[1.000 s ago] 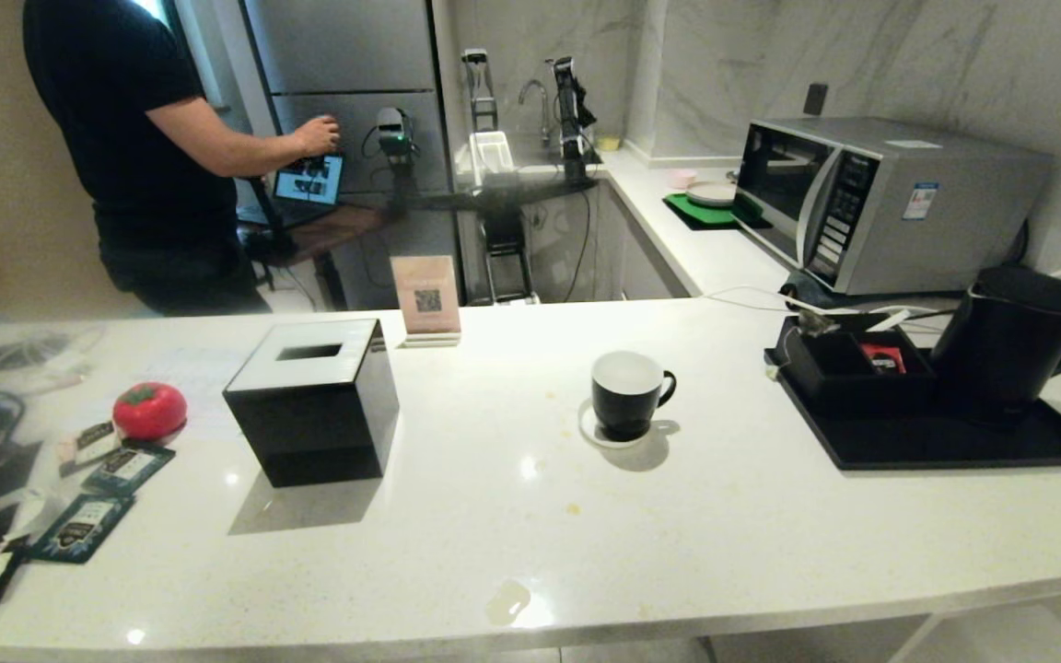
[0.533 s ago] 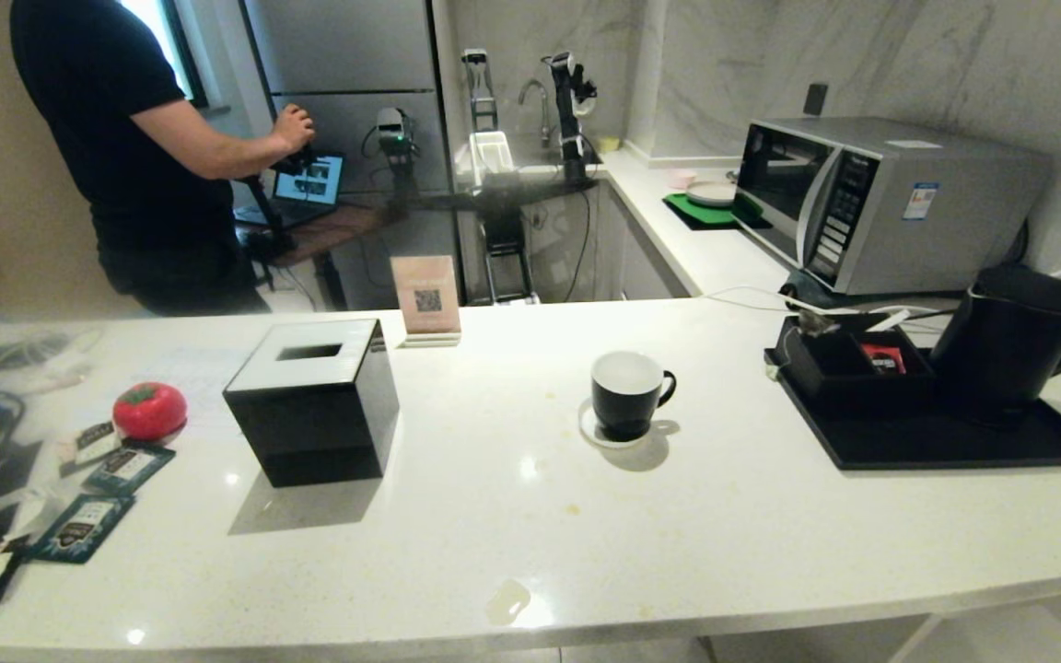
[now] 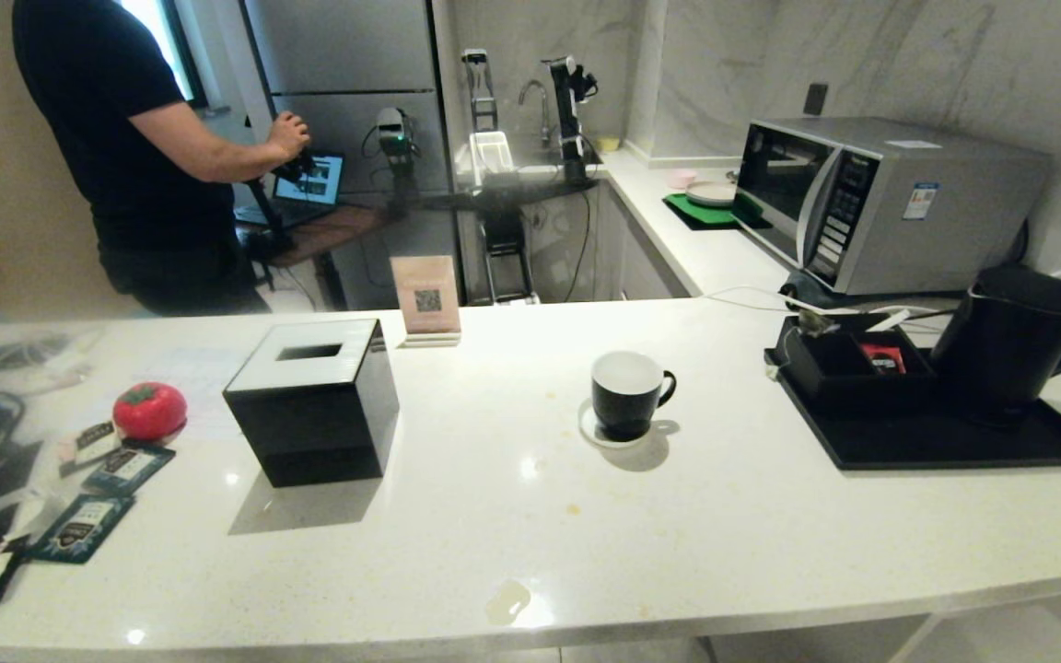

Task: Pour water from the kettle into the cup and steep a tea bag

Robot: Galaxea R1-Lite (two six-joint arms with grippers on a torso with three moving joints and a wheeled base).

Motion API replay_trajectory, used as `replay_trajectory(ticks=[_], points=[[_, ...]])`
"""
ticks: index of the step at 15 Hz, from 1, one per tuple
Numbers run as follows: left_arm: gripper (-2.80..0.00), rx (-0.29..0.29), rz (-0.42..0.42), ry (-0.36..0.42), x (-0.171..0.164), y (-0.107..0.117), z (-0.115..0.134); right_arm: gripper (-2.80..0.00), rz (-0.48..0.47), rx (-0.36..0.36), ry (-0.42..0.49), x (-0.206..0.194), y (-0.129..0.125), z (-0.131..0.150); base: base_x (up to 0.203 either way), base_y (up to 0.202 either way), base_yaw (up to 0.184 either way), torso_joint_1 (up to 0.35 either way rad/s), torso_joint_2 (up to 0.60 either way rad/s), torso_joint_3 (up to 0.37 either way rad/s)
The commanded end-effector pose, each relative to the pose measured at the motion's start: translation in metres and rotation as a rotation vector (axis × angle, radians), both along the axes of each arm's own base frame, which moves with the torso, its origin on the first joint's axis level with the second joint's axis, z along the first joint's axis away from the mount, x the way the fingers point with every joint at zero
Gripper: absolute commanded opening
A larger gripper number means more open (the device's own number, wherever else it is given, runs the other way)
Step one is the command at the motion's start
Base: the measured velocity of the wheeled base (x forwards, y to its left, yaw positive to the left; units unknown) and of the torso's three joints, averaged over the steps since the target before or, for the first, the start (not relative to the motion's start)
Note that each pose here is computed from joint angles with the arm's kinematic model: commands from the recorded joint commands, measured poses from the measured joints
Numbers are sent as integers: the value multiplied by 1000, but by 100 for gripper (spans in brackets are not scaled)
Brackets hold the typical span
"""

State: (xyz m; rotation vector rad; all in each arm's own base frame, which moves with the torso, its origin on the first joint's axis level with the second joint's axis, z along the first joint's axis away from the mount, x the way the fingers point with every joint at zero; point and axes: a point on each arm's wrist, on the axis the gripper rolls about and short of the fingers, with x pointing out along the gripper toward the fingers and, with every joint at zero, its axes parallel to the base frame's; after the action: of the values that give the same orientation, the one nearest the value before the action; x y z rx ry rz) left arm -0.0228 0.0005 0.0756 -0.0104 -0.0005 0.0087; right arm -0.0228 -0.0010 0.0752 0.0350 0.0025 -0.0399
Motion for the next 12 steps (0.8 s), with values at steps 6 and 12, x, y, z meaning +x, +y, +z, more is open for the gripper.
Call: replay_trajectory(ticks=[6, 12], points=[[-280, 1, 0, 2, 0, 0, 0, -280, 0, 0, 0, 0, 0, 0, 0, 0, 0, 0, 0, 0], [-280, 1, 0, 2, 0, 0, 0, -280, 0, 0, 0, 0, 0, 0, 0, 0, 0, 0, 0, 0]])
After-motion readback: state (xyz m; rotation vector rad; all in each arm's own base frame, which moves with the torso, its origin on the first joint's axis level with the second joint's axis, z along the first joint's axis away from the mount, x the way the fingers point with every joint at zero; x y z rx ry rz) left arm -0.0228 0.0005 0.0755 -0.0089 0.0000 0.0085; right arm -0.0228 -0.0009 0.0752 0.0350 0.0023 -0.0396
